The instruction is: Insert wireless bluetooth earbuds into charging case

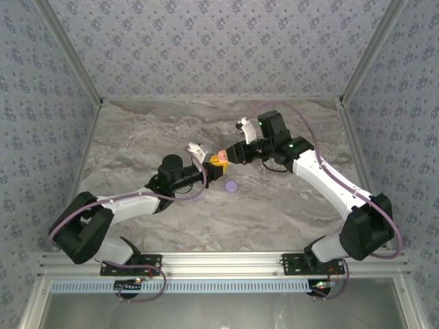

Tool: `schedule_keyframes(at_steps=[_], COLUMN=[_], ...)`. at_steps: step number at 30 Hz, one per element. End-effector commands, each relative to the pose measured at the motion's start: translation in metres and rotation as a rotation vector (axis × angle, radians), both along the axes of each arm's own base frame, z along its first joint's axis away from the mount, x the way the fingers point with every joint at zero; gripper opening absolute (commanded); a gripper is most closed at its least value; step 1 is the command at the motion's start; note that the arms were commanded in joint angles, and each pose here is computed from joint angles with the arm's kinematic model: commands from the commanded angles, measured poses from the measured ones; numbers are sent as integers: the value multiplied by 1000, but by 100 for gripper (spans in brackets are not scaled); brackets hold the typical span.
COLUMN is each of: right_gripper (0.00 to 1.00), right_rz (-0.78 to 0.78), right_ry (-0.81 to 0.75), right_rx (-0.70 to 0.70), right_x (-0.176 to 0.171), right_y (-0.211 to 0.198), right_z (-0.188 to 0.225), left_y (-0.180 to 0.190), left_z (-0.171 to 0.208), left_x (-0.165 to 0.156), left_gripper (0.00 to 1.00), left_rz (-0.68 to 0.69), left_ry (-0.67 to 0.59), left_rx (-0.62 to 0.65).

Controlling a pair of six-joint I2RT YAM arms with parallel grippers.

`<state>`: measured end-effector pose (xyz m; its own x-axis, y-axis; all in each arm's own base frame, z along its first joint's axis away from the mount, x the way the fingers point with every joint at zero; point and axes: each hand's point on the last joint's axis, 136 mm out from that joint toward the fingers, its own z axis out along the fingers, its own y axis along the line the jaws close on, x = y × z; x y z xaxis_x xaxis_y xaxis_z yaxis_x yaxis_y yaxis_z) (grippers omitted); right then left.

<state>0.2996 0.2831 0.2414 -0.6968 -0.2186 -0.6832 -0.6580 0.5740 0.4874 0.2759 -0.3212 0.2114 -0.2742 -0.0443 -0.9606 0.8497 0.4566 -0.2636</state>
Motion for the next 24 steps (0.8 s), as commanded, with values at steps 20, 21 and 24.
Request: schedule_keyframes(at_steps=[20,21,24], right_gripper=[34,36,40], right_rz=[116,111,99], right_ry=[-27,-29,-43], right_rx=[-68,-73,-80], right_x=[-26,-26,-24], right_y=[2,1,0], right_z=[9,9,12], left_y=[-5,-5,-4], left_z=[34,33,31], left_x=[-11,-11,-9], left_gripper=[16,16,16], left_rz=[-56,-53,-41], left_ry=[-95,-94,-90], left_rx=[-45,-42,-34])
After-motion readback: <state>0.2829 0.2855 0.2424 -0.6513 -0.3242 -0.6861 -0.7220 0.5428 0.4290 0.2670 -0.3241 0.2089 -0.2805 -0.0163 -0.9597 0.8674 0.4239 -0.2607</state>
